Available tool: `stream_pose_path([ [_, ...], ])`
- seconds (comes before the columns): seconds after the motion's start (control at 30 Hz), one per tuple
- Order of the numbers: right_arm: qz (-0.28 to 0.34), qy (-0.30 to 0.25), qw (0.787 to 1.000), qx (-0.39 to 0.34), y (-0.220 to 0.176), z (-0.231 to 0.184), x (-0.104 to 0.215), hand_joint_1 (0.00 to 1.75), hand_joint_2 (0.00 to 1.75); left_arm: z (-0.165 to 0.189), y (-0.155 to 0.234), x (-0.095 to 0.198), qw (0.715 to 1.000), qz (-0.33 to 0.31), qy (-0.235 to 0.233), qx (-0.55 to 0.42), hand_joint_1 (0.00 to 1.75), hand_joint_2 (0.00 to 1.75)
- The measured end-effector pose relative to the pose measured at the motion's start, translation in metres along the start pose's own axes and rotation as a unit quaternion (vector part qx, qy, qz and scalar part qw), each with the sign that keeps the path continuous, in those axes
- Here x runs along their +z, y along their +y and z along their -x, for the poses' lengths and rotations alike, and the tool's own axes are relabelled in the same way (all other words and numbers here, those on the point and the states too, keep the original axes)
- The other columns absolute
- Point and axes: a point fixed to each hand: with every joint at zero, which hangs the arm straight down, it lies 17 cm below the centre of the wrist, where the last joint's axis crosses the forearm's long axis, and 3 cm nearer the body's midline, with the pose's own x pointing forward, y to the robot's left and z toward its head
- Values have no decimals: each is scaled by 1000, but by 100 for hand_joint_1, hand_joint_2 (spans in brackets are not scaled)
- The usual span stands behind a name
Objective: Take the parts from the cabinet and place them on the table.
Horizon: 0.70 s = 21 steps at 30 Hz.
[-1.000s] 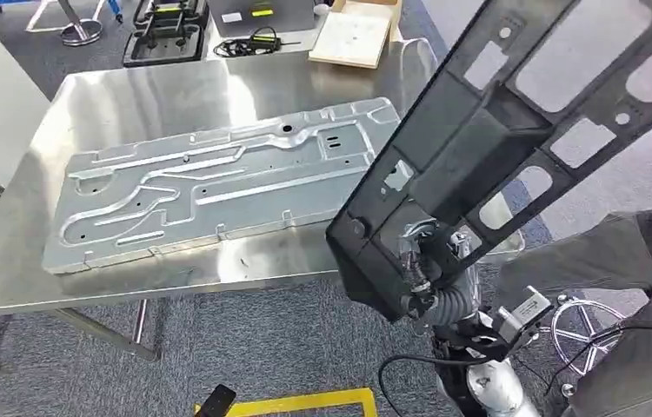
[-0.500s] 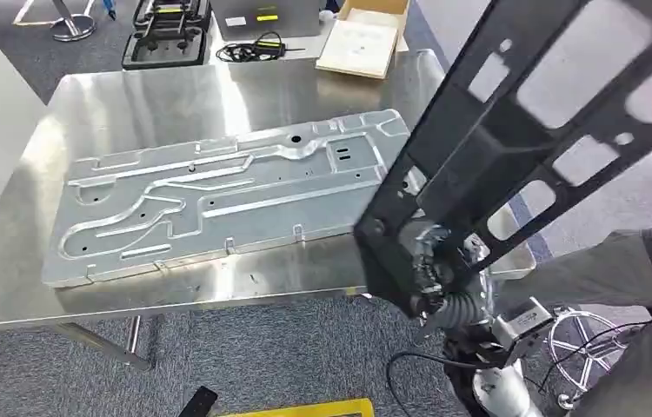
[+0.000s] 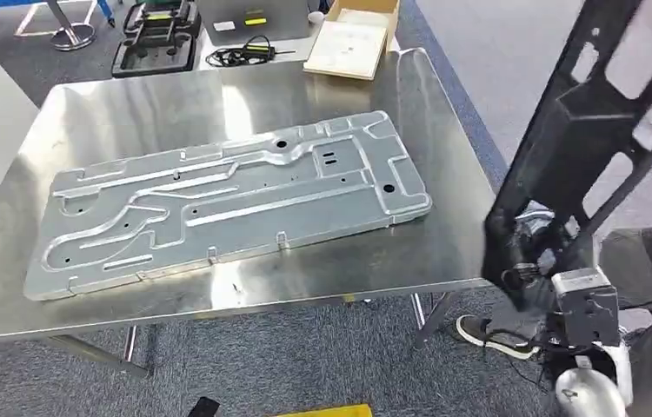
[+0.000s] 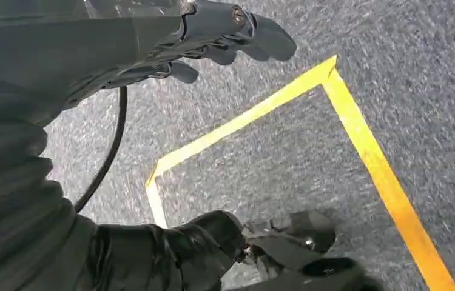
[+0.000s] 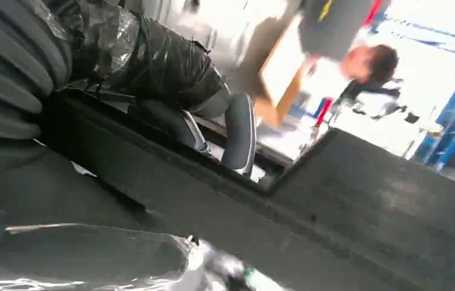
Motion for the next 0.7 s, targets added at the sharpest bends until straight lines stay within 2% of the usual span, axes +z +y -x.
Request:
stream_pose_path([
  [0.2,9,-20,999,24,-18,-12,-9,175,175,-1,0,0,1000,-2,1,4,0,175],
  [0.3,3,-38,994,107,-20,-15,-13,175,175,-1,1,0,1000,-3,4,11,0,175],
  [0.4,4,-52,986,158,-24,-20,-21,175,175,-2,-2,1,1000,0,2,11,0,175],
  [0.47,6,-64,980,189,-26,-25,-27,175,175,-5,-2,0,1000,-1,-3,11,0,175],
  [0.7,29,-120,938,325,-25,-68,-46,175,175,-12,-7,2,1000,3,-21,16,0,175],
])
